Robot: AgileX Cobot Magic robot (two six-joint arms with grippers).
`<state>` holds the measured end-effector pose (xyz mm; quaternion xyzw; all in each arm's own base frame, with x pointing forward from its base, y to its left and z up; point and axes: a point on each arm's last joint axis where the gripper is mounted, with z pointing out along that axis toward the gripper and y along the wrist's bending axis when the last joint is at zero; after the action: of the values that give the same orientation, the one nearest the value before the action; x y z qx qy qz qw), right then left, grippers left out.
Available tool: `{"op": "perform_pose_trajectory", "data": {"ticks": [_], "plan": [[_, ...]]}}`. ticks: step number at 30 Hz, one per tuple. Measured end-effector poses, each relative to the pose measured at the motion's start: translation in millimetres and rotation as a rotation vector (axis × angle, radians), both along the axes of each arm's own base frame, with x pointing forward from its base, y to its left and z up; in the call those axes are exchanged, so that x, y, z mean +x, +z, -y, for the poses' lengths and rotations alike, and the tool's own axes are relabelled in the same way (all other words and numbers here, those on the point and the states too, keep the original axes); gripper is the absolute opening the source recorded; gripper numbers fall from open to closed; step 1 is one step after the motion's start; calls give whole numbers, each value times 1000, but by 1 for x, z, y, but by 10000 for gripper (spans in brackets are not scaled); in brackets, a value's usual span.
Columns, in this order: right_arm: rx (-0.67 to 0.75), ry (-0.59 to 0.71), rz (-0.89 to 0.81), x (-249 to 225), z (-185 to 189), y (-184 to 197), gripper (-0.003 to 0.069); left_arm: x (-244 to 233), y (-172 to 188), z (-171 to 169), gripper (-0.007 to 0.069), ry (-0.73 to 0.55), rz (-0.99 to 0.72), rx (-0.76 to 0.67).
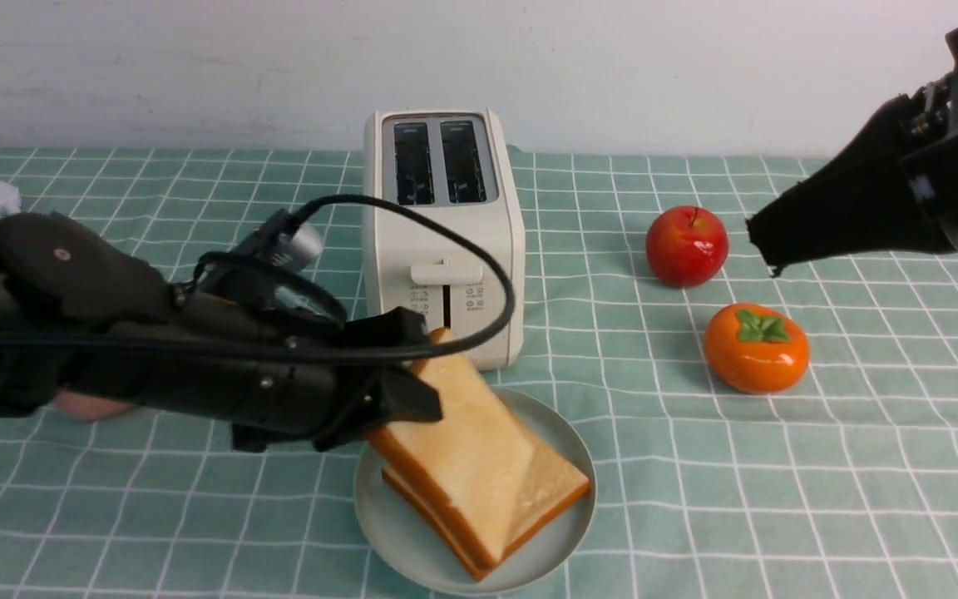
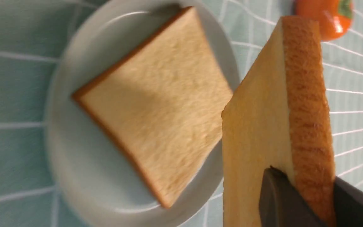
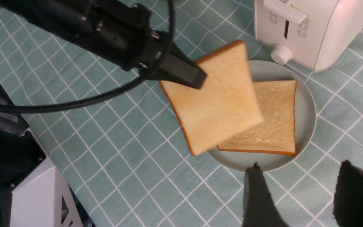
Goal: Take toasted bread from bread machine on blue coffee table place on plate.
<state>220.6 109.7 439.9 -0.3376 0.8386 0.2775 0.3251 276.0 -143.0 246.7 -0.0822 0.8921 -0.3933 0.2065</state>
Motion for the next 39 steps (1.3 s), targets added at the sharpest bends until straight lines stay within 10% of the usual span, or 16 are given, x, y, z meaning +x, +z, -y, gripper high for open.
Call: {"op": "perform_pose_trajectory", "data": {"ticks": [11,24,39], "plan": [[1,1,-16,5,-2,-4,339,31,-36,10,146,66,46,-81],[-6,14,-5,5,-2,-4,316,23,-45,-7,631,-48,2,118],[19,-168,142,26,4,3,39,1,0,-56,489,29,-86,114]]}}
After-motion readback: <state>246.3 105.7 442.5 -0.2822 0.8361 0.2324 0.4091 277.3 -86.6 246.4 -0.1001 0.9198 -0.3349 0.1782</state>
